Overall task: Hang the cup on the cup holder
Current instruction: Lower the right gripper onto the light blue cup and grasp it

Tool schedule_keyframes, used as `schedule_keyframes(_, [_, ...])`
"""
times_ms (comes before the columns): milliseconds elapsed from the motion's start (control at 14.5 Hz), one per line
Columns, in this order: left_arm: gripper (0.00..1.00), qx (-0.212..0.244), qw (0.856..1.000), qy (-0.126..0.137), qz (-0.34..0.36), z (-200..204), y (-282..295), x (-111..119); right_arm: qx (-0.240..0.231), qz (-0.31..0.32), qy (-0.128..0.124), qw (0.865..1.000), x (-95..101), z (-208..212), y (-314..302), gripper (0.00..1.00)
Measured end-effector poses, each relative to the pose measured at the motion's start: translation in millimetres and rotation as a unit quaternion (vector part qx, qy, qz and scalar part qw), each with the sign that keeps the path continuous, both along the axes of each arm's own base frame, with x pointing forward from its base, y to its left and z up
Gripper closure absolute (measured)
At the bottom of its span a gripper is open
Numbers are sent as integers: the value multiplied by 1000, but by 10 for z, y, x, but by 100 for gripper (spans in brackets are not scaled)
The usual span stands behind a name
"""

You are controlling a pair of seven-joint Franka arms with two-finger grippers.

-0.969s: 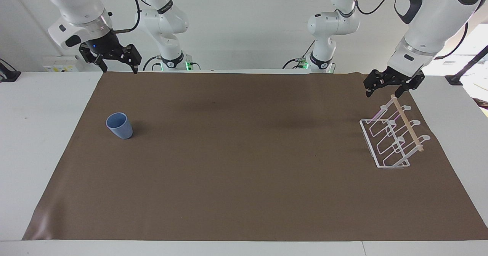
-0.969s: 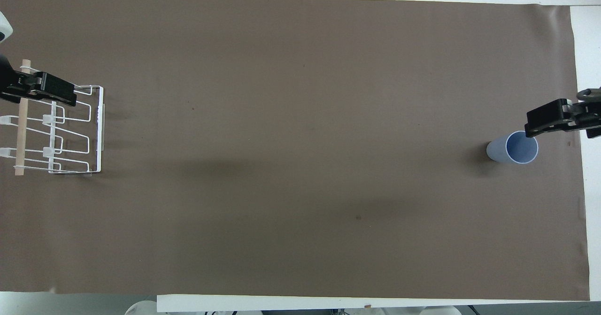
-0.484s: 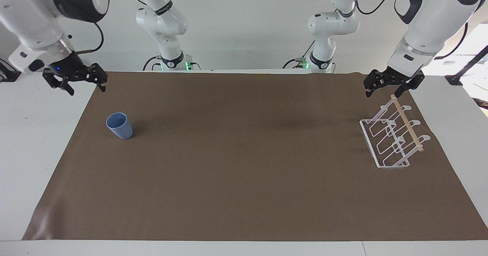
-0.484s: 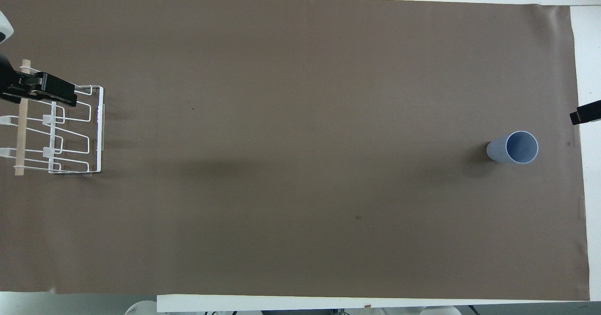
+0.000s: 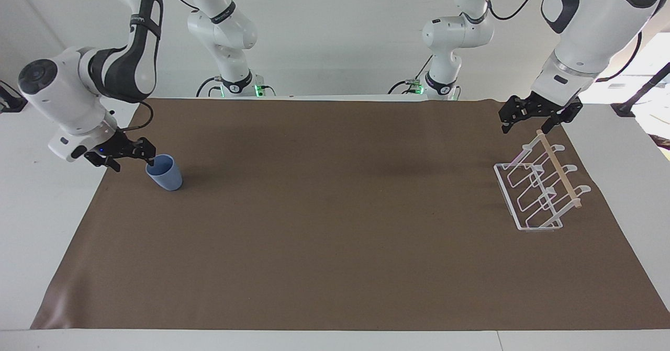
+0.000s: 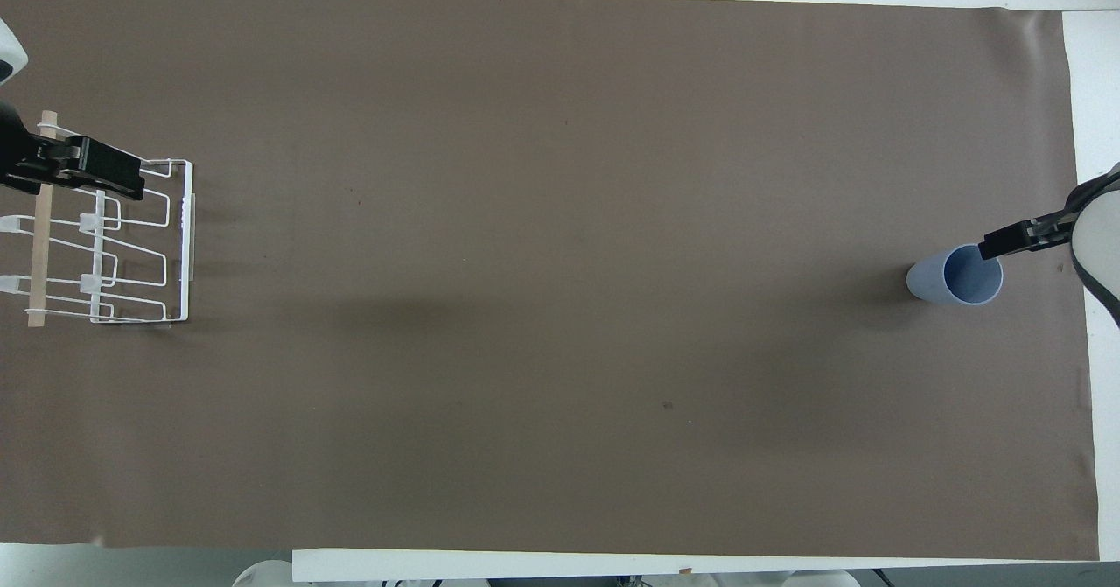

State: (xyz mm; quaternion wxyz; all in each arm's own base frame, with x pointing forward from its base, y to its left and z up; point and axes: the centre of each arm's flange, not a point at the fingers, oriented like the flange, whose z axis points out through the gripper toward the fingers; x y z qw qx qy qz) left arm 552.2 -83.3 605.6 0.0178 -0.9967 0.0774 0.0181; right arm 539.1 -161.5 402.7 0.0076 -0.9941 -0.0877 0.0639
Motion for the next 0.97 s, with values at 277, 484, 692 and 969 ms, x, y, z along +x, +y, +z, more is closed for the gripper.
schedule_keyframes(277, [0,0,1000,3,0,-12,1,-5,3,19,-2,1000,-74,-217,10,7])
schedule_keyframes(484, [0,1,1000,4,0,-19,1,-7,4,27,-5,1000,-156,-393,-30,9])
schedule_keyframes(692, [0,1,1000,4,0,-18,1,-8,4,33,-10,999,-214,-529,-25,20])
schedule_keyframes(969, [0,1,1000,4,0,-19,2,-8,4,35,-9,999,-227,-549,-14,66])
